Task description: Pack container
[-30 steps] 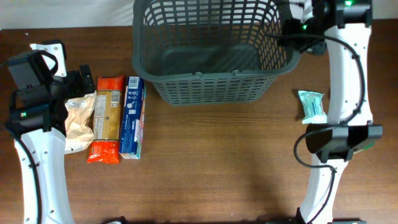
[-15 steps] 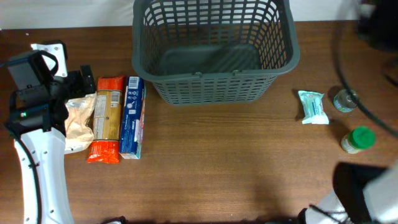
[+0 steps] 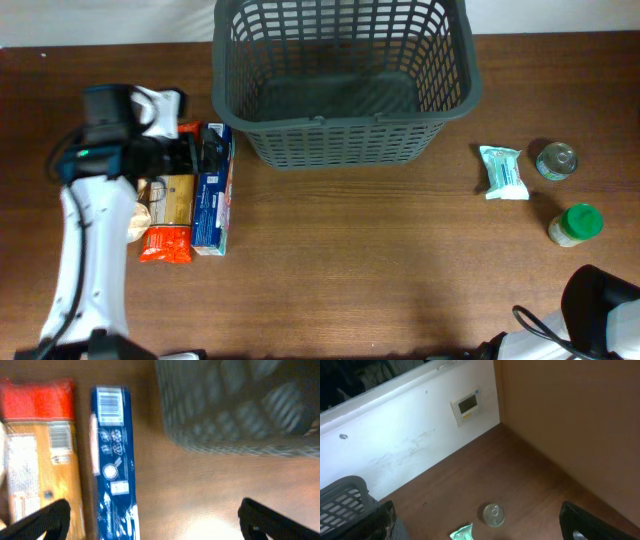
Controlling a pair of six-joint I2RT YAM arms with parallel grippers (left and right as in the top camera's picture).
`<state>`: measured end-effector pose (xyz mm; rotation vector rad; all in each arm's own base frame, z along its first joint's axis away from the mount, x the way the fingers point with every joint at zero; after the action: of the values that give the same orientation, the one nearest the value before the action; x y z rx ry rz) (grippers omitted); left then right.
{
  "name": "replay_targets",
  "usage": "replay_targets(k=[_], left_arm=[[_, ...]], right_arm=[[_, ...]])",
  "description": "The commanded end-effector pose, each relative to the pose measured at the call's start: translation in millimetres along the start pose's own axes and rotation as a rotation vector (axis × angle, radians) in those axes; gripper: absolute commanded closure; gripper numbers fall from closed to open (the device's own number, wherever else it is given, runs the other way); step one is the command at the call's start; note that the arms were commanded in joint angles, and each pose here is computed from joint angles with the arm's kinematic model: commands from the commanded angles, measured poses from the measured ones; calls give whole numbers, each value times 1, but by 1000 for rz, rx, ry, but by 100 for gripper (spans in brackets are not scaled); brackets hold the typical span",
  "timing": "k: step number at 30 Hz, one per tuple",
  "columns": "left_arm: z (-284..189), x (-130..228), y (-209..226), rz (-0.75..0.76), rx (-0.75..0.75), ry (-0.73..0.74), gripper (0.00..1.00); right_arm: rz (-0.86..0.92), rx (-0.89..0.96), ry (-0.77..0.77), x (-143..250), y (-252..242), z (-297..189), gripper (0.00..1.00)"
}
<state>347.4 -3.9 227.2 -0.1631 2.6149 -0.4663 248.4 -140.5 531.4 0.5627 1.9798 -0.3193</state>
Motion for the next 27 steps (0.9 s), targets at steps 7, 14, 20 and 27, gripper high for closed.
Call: replay_targets(k=[7,14,20,27], left_arm=[[34,13,26,12,-269,130,0],[78,35,52,7,-354,283,0],[127,52,62,18,-377,398,8],[148,62,72,8,-396,447,42]], right_arm=[[11,19,1,1,-4,-2,1],[11,19,1,1,-4,-2,1],[11,19,1,1,-4,-2,1],[11,20,1,1,-4,-2,1]])
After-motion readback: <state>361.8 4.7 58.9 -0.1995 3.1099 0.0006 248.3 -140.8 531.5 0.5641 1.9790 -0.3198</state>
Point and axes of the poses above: each gripper's point midway between its finger pads, its own z axis out along the fingers, its own y axis along the line the jaws close on, x = y × z, the point moved 5 cm from there along -z, back along the fingers, and after that the axes turned 9 degrees about -z, right-handed, at the moved point
